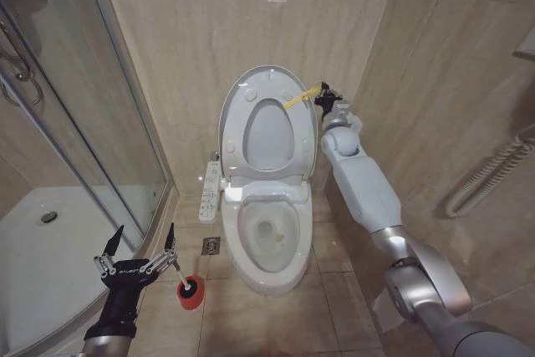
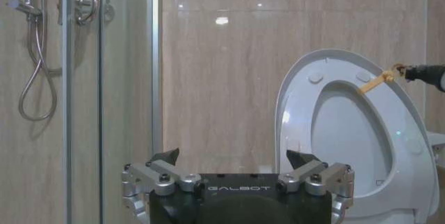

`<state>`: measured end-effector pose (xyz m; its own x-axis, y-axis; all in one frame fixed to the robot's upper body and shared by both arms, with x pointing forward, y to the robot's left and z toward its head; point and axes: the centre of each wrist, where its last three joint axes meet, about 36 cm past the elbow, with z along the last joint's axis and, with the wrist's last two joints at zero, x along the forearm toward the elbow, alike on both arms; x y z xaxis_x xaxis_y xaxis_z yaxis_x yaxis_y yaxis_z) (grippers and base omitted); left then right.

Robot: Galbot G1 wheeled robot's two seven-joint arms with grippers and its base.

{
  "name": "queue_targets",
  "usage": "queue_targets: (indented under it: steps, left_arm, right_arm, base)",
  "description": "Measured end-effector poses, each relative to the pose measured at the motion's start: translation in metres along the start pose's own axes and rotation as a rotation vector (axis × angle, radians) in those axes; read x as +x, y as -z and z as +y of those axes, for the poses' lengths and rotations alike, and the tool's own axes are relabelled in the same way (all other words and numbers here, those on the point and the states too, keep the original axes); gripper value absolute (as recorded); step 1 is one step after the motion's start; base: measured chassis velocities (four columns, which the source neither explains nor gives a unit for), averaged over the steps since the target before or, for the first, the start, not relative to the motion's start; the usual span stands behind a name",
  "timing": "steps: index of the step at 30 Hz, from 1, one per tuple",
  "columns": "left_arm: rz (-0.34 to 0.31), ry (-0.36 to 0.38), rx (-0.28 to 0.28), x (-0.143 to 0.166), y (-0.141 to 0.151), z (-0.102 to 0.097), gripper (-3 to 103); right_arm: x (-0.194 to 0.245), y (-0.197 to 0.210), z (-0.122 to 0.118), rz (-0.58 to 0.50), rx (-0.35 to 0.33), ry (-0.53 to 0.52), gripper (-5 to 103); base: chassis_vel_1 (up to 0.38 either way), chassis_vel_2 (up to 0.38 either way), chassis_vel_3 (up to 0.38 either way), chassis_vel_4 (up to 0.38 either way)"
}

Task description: Open the toilet lid, clean the toilet bowl with a toilet brush, close the toilet lid, and flush.

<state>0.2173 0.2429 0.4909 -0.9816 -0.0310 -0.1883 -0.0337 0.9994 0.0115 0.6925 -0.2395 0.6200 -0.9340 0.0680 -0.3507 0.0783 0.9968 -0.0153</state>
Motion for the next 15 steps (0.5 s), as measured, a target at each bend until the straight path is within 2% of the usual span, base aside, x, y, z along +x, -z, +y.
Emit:
queue_targets:
  steps: [5, 6, 13, 14, 15]
  left_arm:
    - [0.000, 0.000, 0.000, 0.000, 0.000, 0.000, 100]
    - [0.000, 0.000, 0.000, 0.000, 0.000, 0.000, 100]
    - [0.000, 0.000, 0.000, 0.000, 0.000, 0.000, 100]
    - [0.000, 0.000, 0.000, 0.000, 0.000, 0.000, 100]
    - [0.000, 0.000, 0.000, 0.000, 0.000, 0.000, 100]
  right_arm:
    - [0.021, 0.011, -0.006, -0.011, 0.005, 0.029, 0]
    - [0.028, 0.014, -0.008, -0.009, 0.006, 0.039, 10]
    - [0.061, 0.025, -0.012, 0.000, -0.002, 0.085, 10]
    - [0.069, 0.026, -0.012, 0.006, -0.008, 0.093, 37]
    - [0.077, 0.025, -0.013, 0.014, -0.019, 0.099, 37]
  base:
    - [0.000, 0.000, 0.000, 0.000]
    - [0.000, 0.000, 0.000, 0.000]
    - [0.000, 0.000, 0.000, 0.000]
    - [0.000, 0.000, 0.000, 0.000]
    - [0.000, 0.000, 0.000, 0.000]
